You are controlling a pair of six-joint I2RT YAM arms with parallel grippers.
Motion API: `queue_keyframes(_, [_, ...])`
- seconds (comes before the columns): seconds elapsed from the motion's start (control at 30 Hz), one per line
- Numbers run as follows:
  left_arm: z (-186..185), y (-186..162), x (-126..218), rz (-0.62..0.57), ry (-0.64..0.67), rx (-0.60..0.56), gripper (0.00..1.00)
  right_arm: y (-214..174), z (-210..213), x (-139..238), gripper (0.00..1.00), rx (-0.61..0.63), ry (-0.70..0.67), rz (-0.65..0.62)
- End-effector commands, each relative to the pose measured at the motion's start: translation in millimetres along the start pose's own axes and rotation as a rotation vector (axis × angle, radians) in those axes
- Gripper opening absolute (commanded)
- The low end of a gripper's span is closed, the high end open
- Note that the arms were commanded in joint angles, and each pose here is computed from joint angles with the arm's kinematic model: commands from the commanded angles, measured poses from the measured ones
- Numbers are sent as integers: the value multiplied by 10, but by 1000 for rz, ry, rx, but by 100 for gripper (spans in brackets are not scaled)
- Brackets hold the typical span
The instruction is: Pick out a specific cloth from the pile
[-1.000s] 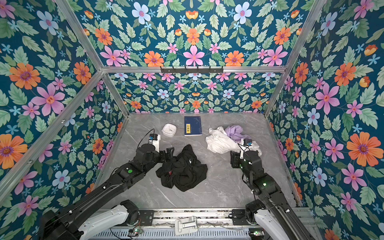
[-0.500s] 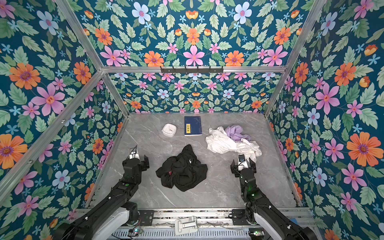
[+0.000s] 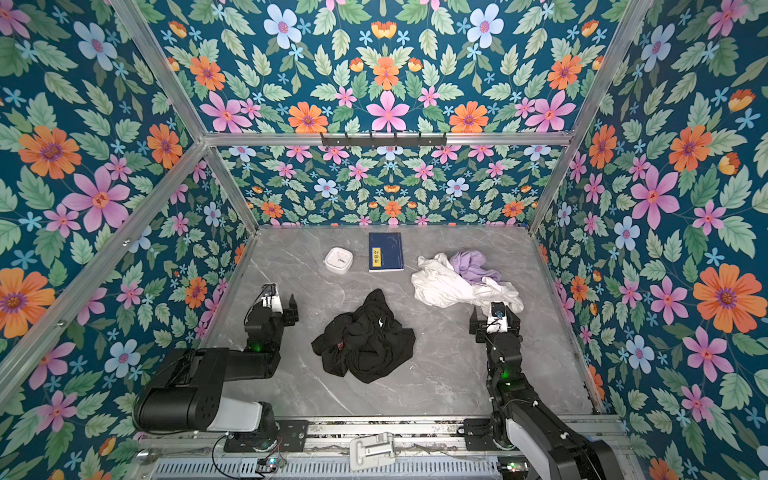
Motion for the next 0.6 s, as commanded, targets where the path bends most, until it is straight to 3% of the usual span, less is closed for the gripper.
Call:
queue_keyframes(0.0, [16,129,-67,-139,23,43,77,85,12,9,93,-42,23,-107])
queue_keyframes(0.07, [22,122,-106,-108,30,52,86,76,16,1,93,-41,29,-107])
queue_keyframes(0.1, [57,126,-117,-105,70,69,99,77,16,1,93,-42,29,-106])
queue_keyframes(0.2, [132,96,-113,-80,161,104,100,81,-19,-11,93,-61,20,-108])
queue_keyframes(0.57, [78,125,-136,-74,162,76,100,62,-82,-195,95,-122,-6,-137])
Point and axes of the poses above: each gripper's point midway between its finger pads, its own x axis back along the fingers, its own z axis along the line the jaws close on, y = z × x, the point moved 9 cm from there along x, back along the fingers, and after that the axes turned 13 degrees about -x, right-handed, at the moved point
